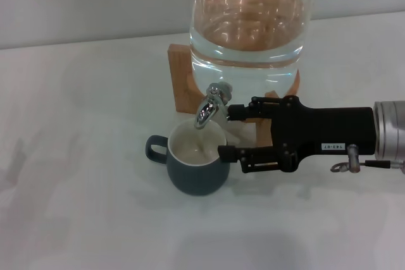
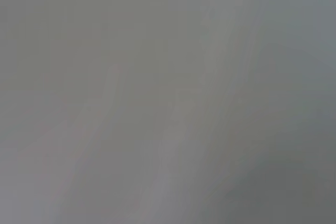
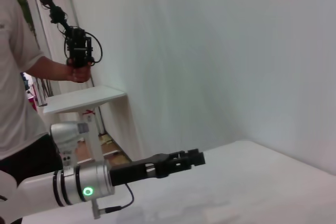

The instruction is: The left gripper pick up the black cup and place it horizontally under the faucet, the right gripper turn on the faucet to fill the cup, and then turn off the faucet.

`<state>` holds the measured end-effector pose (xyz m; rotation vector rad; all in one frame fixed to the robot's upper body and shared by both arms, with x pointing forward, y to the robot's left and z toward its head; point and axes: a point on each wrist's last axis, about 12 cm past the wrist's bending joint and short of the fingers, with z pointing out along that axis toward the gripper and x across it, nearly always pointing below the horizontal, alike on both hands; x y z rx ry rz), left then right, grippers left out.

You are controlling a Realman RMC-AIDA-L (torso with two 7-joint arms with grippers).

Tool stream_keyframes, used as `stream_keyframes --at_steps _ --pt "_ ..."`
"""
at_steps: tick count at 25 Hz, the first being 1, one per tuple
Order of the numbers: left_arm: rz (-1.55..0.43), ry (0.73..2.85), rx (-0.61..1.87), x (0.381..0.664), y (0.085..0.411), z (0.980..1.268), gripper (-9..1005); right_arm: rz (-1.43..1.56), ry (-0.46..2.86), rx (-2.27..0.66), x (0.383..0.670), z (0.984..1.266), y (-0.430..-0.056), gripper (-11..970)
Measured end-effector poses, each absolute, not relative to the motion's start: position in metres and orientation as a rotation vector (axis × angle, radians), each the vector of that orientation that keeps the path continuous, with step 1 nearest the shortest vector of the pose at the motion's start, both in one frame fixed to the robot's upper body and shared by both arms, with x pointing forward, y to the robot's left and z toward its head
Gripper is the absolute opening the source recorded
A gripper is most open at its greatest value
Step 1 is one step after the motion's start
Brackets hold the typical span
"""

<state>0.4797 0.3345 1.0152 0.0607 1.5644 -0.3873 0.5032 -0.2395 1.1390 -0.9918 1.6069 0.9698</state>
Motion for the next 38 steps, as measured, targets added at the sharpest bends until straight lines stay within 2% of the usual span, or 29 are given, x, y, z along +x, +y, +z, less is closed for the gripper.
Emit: stream_keyframes --at_steps 7,13,22,38 --pt "-0.387 1.568 0.065 0.484 0.333 1.016 654 0.967 1.603 -0.985 0.502 1.140 -0.242 791" --pt "-0.387 1.569 0.066 0.486 0.332 1.016 653 1.030 1.569 -1.024 0.490 1.144 -0.245 791" --pt "-0.384 1.563 0.076 0.489 0.331 1.018 653 1.117 1.543 -1.114 0.481 1.139 -0.218 791" --pt "-0.381 1.562 0.068 0.485 0.332 1.017 652 1.073 1.606 -1.053 0.488 1.127 -0.189 790"
